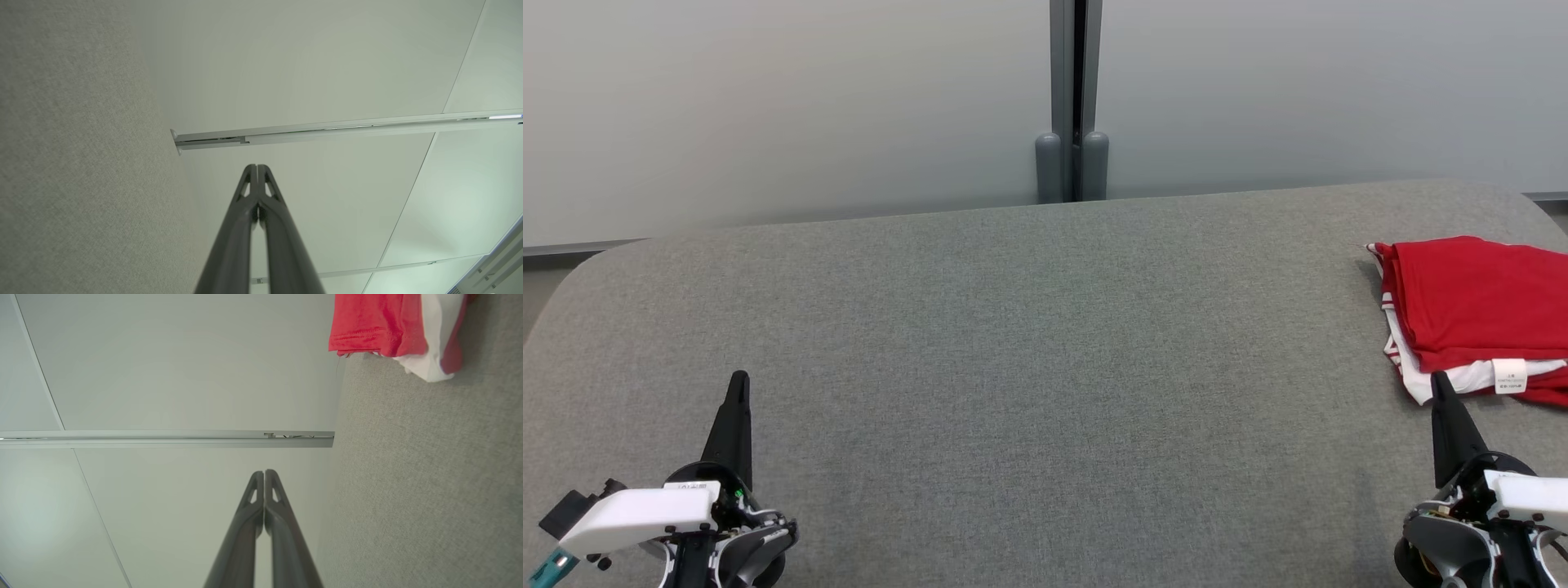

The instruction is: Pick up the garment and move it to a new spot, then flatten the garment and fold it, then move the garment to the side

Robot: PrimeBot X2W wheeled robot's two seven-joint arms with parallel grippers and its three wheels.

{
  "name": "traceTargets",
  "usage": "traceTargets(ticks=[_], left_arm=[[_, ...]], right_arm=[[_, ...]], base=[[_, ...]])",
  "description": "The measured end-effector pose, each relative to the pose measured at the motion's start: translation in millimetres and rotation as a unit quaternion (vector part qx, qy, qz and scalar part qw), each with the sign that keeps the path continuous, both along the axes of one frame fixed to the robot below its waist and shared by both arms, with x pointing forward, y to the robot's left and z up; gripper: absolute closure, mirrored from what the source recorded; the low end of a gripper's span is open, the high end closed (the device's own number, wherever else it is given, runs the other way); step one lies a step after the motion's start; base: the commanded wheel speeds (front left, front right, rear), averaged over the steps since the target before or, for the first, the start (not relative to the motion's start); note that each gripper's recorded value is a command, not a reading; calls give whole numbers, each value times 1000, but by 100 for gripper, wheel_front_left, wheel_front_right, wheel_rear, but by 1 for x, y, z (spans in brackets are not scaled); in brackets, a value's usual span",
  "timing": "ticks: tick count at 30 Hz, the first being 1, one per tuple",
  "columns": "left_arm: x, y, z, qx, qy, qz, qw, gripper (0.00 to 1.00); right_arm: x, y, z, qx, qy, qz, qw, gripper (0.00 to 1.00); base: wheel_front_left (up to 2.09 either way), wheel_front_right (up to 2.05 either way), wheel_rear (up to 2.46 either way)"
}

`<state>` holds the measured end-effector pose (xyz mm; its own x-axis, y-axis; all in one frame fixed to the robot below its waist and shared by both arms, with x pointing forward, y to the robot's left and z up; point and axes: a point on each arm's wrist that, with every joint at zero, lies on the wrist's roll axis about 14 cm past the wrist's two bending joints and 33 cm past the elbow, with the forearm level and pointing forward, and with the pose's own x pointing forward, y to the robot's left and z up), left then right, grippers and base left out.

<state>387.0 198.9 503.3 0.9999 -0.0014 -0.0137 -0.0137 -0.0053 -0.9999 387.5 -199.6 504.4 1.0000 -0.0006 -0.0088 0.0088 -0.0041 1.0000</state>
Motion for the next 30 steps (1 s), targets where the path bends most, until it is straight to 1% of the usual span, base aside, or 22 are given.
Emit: traceTargets(ticks=[30], left_arm=[[0,0,0,-2,-1,-1,1000,100]], right_arm=[[0,0,0,0,0,0,1000,100]], base=[[0,0,0]])
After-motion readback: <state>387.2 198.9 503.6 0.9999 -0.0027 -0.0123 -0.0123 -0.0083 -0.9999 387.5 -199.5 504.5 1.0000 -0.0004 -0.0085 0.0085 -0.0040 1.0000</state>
